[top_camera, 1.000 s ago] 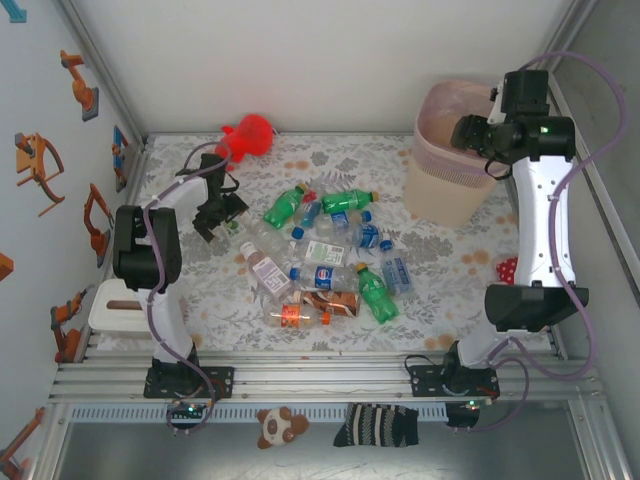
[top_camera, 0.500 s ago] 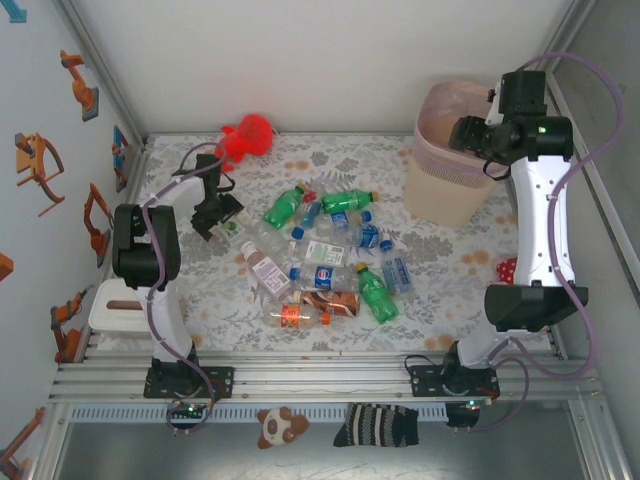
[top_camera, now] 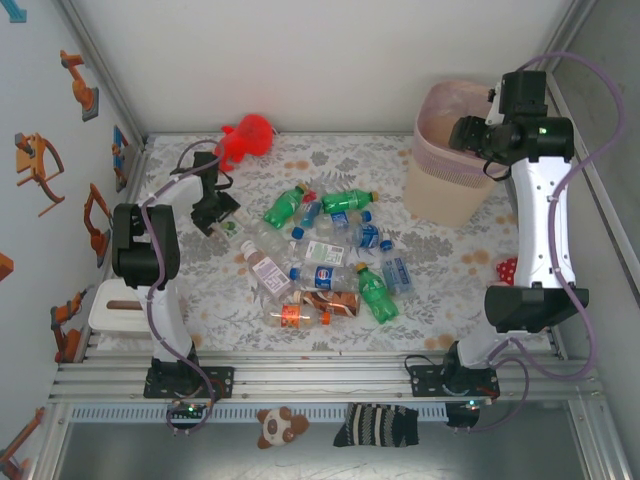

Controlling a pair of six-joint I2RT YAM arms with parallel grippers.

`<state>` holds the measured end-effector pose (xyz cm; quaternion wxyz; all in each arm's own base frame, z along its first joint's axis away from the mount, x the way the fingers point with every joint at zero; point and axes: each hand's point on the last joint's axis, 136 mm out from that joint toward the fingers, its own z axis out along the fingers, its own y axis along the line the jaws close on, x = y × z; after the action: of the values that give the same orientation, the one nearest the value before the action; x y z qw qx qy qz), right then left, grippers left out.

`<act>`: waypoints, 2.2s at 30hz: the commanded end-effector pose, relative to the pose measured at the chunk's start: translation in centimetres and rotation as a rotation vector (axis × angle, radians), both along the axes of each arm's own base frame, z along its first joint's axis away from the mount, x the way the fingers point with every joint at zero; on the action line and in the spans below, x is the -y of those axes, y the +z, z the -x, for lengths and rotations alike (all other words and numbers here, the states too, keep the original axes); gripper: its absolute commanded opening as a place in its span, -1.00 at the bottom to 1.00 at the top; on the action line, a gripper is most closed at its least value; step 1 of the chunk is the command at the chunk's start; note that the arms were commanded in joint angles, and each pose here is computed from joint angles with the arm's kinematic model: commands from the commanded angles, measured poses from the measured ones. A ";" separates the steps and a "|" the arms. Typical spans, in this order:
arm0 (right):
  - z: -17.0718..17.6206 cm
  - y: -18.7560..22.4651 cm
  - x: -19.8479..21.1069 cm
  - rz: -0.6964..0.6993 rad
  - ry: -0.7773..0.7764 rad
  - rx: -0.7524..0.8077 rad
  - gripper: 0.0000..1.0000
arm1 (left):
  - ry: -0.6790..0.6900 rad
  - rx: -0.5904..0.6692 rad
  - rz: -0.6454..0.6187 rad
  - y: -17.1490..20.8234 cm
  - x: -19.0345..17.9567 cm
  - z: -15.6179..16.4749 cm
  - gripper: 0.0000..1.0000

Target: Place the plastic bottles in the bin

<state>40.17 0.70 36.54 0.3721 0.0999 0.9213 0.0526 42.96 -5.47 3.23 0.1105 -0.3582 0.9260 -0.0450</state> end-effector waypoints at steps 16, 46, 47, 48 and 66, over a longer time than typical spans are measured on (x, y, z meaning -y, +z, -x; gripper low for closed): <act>2.0 4.3 -4.0 -0.138 0.138 0.178 0.44 | -0.127 0.339 0.003 11.3 -0.9 1.9 0.31; 18.8 14.8 -26.0 -0.518 1.323 0.751 0.54 | -1.362 1.651 0.661 47.1 19.2 22.6 0.12; 19.3 14.9 -26.6 -0.527 1.350 0.757 0.57 | -1.395 1.673 0.676 47.6 19.6 23.5 0.11; 20.0 15.2 -27.1 -0.535 1.380 0.768 0.61 | -1.422 1.694 0.685 48.2 19.9 24.3 0.11; 25.2 13.0 -33.0 -0.537 1.639 0.751 0.93 | -1.577 1.783 0.774 50.5 22.3 28.8 0.05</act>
<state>15.60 33.35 49.12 0.4473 -0.5068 0.4987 0.5425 15.48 -28.32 51.84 0.5039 0.4183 0.4556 -0.6029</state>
